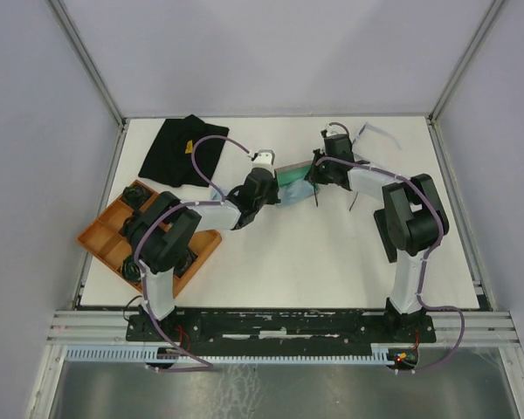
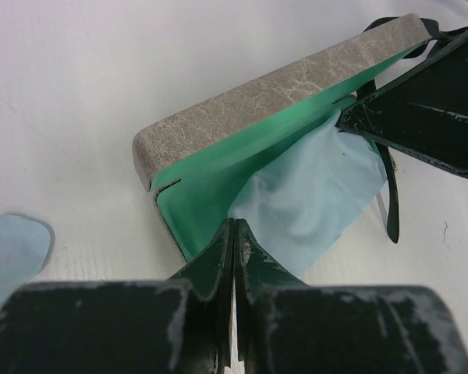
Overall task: Organize the sunglasses
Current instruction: Place the glasses cleaning cloth in the sunglasses case.
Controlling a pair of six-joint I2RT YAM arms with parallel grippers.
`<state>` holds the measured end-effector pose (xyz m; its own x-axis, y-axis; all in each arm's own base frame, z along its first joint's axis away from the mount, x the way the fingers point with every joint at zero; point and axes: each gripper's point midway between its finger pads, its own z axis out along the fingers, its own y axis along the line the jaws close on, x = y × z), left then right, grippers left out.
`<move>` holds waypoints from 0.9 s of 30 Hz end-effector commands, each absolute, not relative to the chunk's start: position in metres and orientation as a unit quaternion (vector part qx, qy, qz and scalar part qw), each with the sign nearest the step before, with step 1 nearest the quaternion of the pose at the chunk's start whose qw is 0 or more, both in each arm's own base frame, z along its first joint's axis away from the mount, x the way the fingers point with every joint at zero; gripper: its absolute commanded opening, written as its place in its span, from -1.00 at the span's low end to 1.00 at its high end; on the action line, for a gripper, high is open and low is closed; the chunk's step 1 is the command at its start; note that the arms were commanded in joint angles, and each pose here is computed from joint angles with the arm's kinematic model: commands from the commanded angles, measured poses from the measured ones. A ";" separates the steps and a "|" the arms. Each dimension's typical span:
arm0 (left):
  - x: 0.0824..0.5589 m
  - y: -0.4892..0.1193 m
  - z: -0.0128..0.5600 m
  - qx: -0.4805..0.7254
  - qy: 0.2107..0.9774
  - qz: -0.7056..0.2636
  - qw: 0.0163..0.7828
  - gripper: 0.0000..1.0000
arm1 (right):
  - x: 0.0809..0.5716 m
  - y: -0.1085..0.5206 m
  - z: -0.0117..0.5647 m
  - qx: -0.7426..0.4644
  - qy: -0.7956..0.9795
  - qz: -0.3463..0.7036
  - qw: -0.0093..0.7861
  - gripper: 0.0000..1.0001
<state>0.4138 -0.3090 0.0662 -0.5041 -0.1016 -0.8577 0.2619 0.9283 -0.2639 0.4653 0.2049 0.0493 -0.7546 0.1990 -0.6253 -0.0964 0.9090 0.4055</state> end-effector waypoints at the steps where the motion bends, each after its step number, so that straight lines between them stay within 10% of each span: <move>1: 0.434 -0.316 0.089 0.060 0.823 -0.190 0.531 -0.94 | 0.486 0.203 0.062 0.025 0.904 0.217 0.369 -1.00; 27: 0.461 -0.309 0.081 0.055 0.825 -0.178 0.533 -0.94 | 0.492 0.200 0.058 0.023 0.907 0.210 0.365 -1.00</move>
<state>0.4416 -0.3036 0.0544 -0.5066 -0.0955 -0.8569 0.2497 0.9350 -0.2518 0.4763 0.1968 0.0446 -0.7629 0.1923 -0.6172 -0.0855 0.9163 0.3912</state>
